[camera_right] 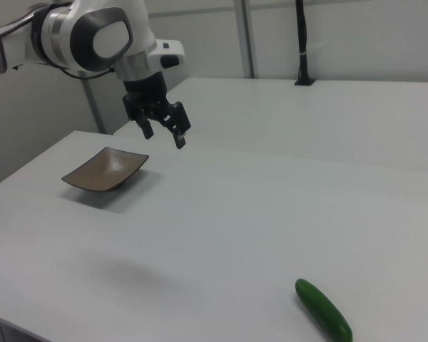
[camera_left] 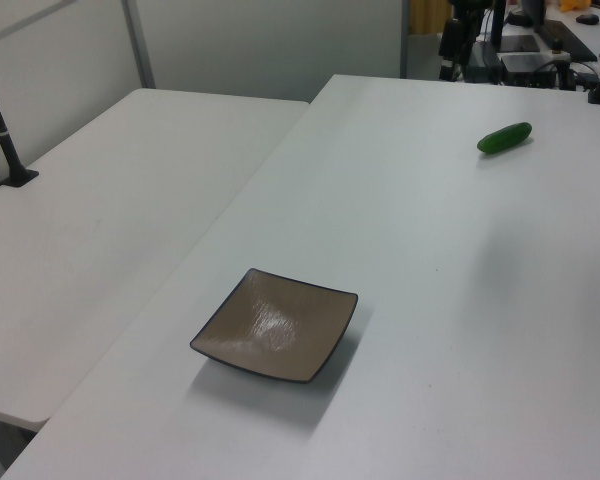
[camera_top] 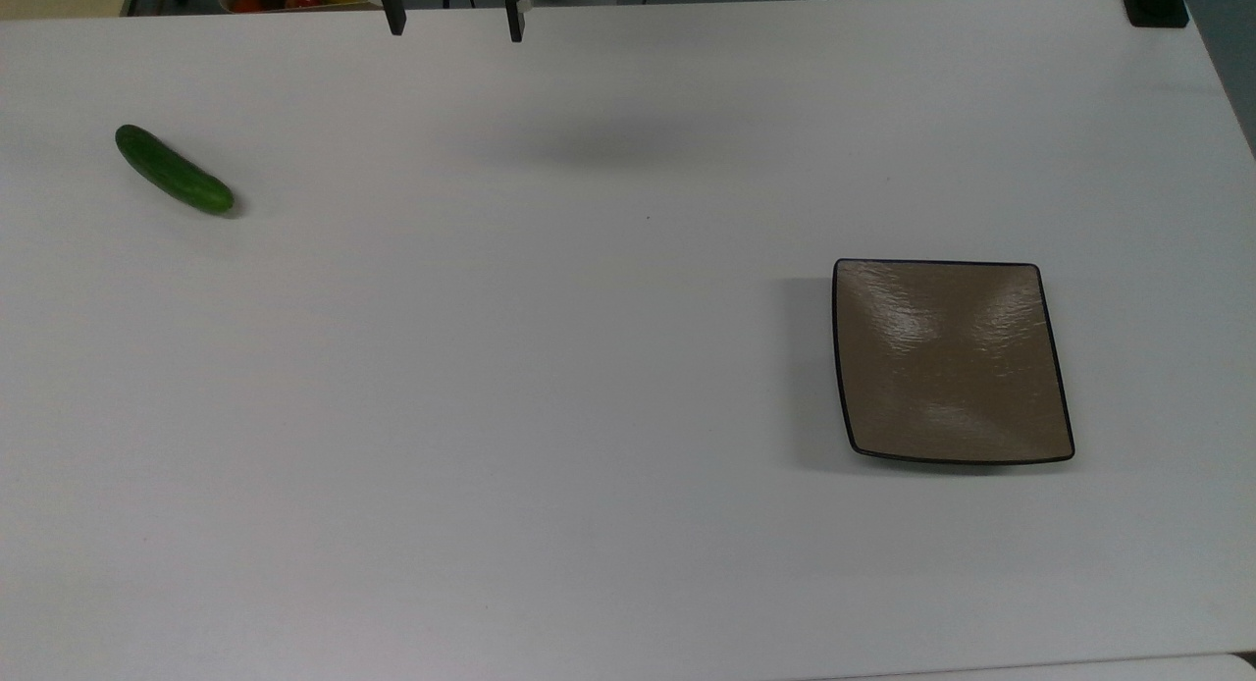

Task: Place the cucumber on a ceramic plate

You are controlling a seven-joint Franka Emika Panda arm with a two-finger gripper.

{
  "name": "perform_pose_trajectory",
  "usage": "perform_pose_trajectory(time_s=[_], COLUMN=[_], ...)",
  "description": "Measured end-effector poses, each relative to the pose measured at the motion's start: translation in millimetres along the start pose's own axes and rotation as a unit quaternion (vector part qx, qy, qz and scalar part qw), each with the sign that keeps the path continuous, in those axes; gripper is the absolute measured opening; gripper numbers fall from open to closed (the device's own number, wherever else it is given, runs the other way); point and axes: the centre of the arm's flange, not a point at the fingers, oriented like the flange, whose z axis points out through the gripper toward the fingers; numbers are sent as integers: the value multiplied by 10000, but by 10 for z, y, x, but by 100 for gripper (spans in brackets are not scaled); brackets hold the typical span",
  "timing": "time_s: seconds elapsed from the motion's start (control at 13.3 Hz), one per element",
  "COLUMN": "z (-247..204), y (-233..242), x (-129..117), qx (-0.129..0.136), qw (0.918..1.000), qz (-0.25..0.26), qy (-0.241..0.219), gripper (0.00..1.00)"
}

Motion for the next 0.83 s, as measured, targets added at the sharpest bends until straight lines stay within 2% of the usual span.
perform_pose_trajectory(time_s=[0.68, 0.83], z=[-5, -3], y=[3, -3], x=[-2, -3], qx=[0, 0], qw=[10000, 9999], qz=[22, -173], qy=[4, 2], gripper=[100, 100])
